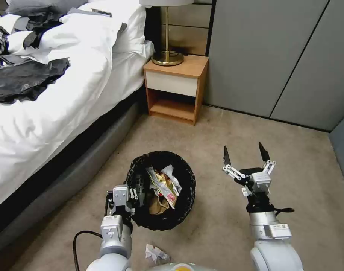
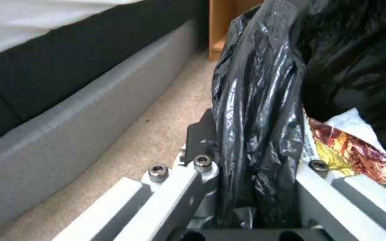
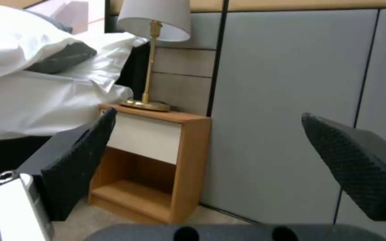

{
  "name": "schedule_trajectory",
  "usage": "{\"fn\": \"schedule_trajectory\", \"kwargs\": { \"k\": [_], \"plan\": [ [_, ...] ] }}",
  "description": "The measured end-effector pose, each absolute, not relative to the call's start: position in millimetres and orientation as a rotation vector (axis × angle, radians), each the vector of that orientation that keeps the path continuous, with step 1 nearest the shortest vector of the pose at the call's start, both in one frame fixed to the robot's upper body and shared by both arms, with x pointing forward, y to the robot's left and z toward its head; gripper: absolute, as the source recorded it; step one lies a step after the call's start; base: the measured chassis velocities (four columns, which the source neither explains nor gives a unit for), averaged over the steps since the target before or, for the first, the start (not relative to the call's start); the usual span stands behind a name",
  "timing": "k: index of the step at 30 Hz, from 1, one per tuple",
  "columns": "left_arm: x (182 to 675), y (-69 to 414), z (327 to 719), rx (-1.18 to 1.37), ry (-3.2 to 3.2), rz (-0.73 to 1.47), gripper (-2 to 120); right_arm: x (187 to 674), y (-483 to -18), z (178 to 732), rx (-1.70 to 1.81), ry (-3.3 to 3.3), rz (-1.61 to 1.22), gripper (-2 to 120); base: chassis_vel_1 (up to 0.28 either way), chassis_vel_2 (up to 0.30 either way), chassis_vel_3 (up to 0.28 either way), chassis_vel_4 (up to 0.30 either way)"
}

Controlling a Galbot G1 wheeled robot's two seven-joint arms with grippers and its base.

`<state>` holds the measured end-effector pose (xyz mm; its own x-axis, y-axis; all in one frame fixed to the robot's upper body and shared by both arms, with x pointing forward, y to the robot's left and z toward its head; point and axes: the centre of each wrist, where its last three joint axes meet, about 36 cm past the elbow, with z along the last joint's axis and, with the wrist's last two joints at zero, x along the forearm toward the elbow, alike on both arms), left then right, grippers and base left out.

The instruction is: Pick up the trash bin, then pick up the garbage from the floor and place it into the trash bin.

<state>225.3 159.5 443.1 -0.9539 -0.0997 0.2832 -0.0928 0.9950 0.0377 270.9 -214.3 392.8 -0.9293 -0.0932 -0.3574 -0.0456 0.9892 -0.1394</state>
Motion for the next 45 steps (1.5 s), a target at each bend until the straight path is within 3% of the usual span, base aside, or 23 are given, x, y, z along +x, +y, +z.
{"fn": "schedule_trajectory", "kwargs": {
  "k": [45],
  "plan": [
    [226.4,160.2,445.4,0.141,-2.852,-0.019,1,287.9,-219.5,387.3,-0.092,2.772,-0.148,100,0.048,0.049,0.047,0.048]
  ]
}}
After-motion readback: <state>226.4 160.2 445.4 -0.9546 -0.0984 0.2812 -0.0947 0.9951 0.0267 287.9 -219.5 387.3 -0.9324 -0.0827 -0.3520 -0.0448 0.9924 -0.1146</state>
